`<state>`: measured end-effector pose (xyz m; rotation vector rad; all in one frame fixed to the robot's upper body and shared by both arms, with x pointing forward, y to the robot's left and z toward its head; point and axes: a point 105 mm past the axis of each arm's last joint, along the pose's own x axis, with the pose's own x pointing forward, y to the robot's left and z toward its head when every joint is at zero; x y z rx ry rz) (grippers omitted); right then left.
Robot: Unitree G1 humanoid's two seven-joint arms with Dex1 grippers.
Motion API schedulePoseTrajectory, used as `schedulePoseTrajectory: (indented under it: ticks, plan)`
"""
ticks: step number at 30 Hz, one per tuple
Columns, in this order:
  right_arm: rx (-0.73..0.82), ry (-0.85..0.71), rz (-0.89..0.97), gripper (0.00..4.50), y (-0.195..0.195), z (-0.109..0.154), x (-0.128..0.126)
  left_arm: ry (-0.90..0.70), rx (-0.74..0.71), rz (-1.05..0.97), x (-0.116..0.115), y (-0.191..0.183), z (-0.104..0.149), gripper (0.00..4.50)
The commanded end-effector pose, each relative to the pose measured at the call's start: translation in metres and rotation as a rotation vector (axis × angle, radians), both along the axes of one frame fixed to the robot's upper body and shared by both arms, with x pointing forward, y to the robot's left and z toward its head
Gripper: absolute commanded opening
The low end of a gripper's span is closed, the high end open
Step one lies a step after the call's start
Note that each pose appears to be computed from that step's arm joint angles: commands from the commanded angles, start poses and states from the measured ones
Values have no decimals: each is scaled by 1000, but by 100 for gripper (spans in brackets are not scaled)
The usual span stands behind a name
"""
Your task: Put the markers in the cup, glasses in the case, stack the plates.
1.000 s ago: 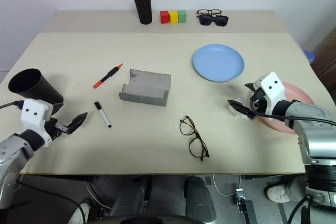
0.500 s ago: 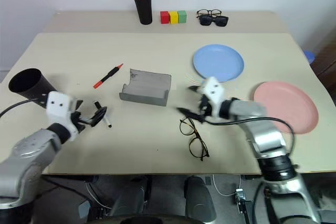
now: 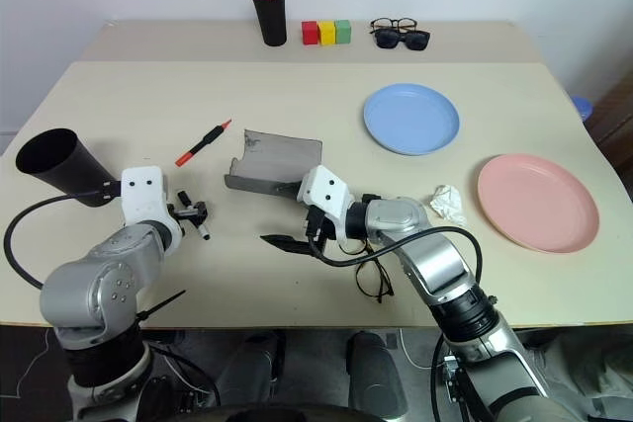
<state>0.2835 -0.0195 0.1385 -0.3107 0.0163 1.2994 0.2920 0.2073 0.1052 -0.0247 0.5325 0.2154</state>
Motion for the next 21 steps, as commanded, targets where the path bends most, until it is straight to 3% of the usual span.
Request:
schedulePoseTrajectory:
  ticks: [1,8,9,10,13,15,16,18,21]
  plan:
    - [26,-46,24,450,6,13,-3,1,8,33,2,8,3,363]
    - [22,-50,3,450,2,13,-1,-62,69,20,11,14,12,23]
    - [21,-54,-1,450,2,13,-1,-98,85,4,14,13,18,5]
    - [20,-57,-5,450,1,14,0,-144,100,-15,18,12,26,5]
    - [17,-72,-18,450,-1,17,4,-566,120,-165,25,-3,101,5]
    - [19,-84,-27,450,-2,19,7,-779,170,-109,16,10,140,5]
    - [21,-92,-35,450,-2,21,9,-843,188,-63,13,19,152,5]
    - [67,-138,-95,450,1,34,23,-918,371,125,1,61,174,5]
    - [137,-173,-152,450,7,50,36,-925,543,274,-10,99,184,5]
